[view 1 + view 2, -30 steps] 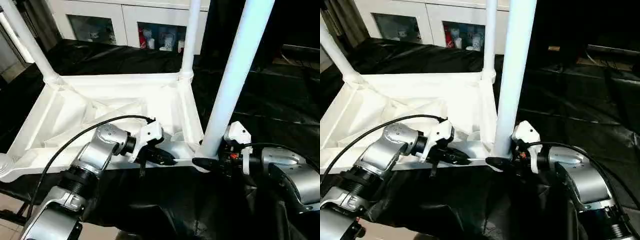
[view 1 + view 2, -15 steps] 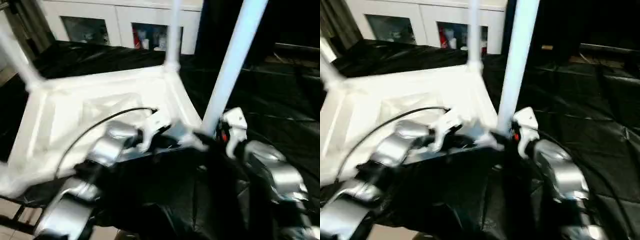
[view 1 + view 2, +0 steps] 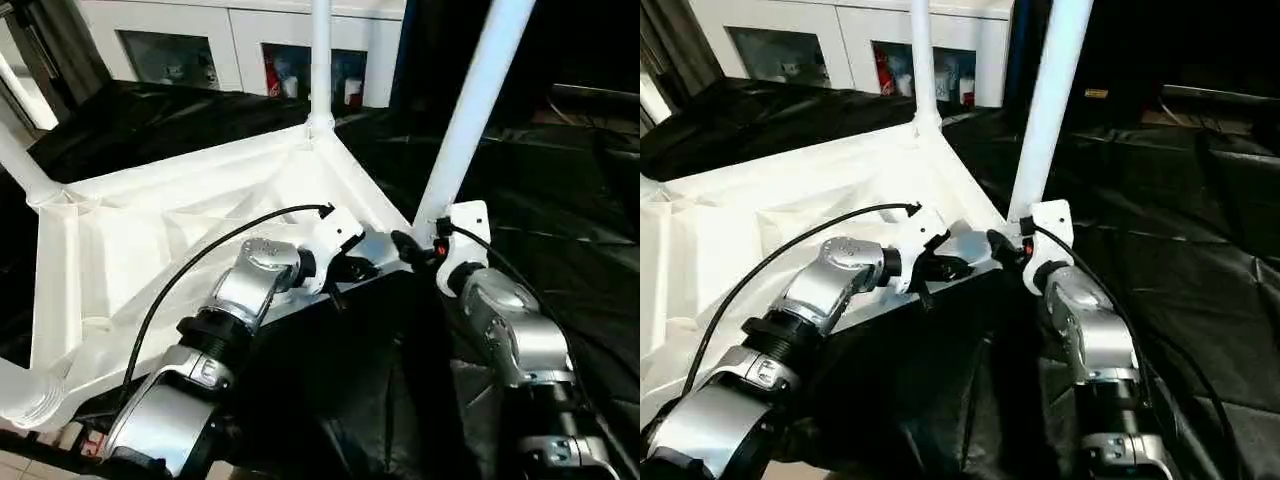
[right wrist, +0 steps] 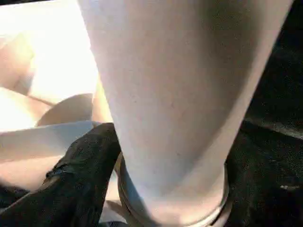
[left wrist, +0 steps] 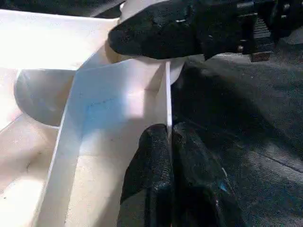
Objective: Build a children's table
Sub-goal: Rotate leg to tighten
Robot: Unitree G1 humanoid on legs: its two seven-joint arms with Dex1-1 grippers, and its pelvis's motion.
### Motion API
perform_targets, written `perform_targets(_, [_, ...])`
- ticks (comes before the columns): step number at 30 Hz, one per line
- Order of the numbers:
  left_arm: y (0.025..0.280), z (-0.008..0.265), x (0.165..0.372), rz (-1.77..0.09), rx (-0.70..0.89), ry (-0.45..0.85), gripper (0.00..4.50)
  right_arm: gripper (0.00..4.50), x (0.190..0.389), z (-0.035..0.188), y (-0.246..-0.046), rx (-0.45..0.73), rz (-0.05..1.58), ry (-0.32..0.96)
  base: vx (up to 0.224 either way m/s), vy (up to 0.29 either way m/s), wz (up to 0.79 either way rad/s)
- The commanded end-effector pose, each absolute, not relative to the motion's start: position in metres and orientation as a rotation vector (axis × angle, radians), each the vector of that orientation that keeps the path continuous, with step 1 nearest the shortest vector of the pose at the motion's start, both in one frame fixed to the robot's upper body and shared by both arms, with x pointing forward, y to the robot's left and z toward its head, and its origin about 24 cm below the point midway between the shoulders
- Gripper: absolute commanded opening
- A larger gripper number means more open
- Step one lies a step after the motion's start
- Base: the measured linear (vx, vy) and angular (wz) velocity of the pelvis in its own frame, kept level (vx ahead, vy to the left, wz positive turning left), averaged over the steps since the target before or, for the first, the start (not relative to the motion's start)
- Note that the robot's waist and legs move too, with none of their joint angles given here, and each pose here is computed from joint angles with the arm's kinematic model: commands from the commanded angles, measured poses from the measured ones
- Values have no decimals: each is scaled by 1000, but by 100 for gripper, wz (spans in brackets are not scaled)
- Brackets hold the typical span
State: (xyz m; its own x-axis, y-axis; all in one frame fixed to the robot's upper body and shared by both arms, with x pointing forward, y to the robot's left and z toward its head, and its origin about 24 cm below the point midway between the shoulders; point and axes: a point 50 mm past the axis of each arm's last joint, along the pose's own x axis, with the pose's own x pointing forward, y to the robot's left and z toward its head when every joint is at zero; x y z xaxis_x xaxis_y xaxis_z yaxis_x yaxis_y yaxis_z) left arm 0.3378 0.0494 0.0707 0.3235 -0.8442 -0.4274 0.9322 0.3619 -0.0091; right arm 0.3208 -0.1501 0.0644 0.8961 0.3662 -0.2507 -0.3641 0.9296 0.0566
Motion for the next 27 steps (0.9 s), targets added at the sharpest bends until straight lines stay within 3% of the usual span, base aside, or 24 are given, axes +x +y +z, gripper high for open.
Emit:
perform_targets(1, [24,87,324,-1383,267,278,0,366,304,60,-106,18,732,296,0,0,0])
perform_targets(8, [42,84,312,-1536,305,290,0,366,276,69,-125,-89,1050,307,0,0,0])
perform_targets(15, [57,87,302,-1667,306,311,0,366,260,75,-141,-111,1214,355,0,0,0])
perform_targets(27, [63,84,295,-1715,316,343,0,270,251,74,-139,-88,1304,403,0,0,0])
